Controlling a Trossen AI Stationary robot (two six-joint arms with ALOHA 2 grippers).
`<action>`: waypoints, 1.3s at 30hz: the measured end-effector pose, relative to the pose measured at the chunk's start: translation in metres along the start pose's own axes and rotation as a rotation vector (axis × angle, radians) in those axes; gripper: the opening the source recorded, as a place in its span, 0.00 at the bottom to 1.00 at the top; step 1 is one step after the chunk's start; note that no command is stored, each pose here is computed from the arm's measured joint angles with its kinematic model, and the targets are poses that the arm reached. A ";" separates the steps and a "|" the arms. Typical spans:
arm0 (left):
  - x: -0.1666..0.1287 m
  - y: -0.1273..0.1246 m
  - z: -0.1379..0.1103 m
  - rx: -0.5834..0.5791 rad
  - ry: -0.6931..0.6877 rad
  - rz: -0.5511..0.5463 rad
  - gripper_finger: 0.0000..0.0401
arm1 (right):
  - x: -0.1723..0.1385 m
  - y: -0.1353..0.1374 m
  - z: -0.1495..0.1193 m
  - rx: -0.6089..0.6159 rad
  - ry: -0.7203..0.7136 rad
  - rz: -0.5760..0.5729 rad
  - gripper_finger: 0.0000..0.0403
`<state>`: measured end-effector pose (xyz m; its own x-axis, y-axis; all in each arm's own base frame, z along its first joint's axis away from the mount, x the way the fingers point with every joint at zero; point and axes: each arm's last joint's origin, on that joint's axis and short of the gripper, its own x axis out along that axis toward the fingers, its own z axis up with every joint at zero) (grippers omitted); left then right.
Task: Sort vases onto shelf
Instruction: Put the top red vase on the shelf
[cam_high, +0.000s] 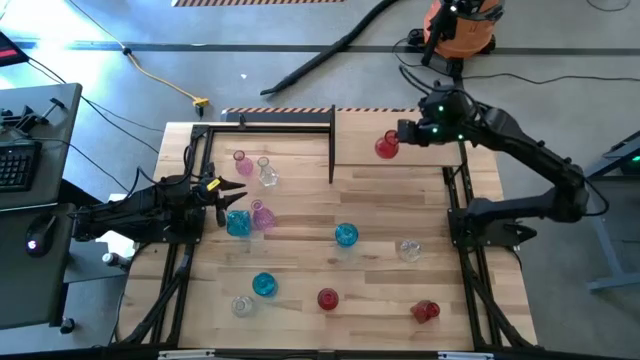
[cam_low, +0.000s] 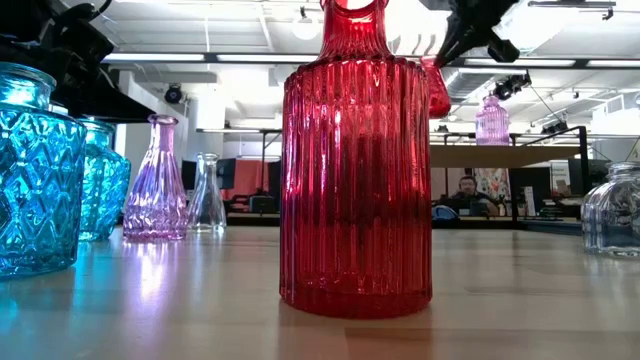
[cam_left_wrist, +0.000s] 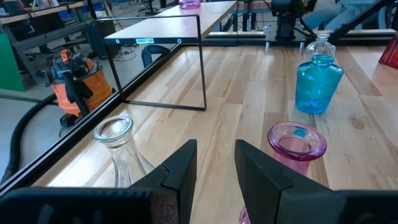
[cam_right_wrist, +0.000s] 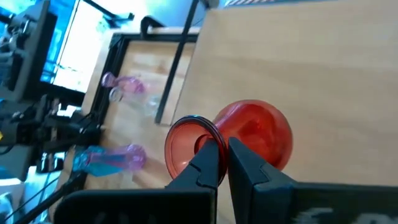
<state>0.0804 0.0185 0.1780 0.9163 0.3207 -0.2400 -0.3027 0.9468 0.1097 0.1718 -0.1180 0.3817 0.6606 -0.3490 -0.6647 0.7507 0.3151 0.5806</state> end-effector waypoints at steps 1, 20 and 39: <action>0.000 0.000 0.000 0.000 0.000 0.000 0.25 | 0.000 -0.002 0.002 0.002 -0.009 -0.007 0.00; 0.000 0.000 0.000 0.001 0.000 0.000 0.25 | -0.006 -0.032 0.027 0.073 -0.126 -0.135 0.00; 0.000 0.000 0.000 0.000 -0.001 0.000 0.25 | 0.006 -0.059 0.023 0.160 -0.220 -0.101 0.00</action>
<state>0.0804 0.0184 0.1782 0.9165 0.3204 -0.2395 -0.3024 0.9469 0.1094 0.1317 -0.1594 0.3544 0.5547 -0.5599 -0.6155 0.7931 0.1320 0.5946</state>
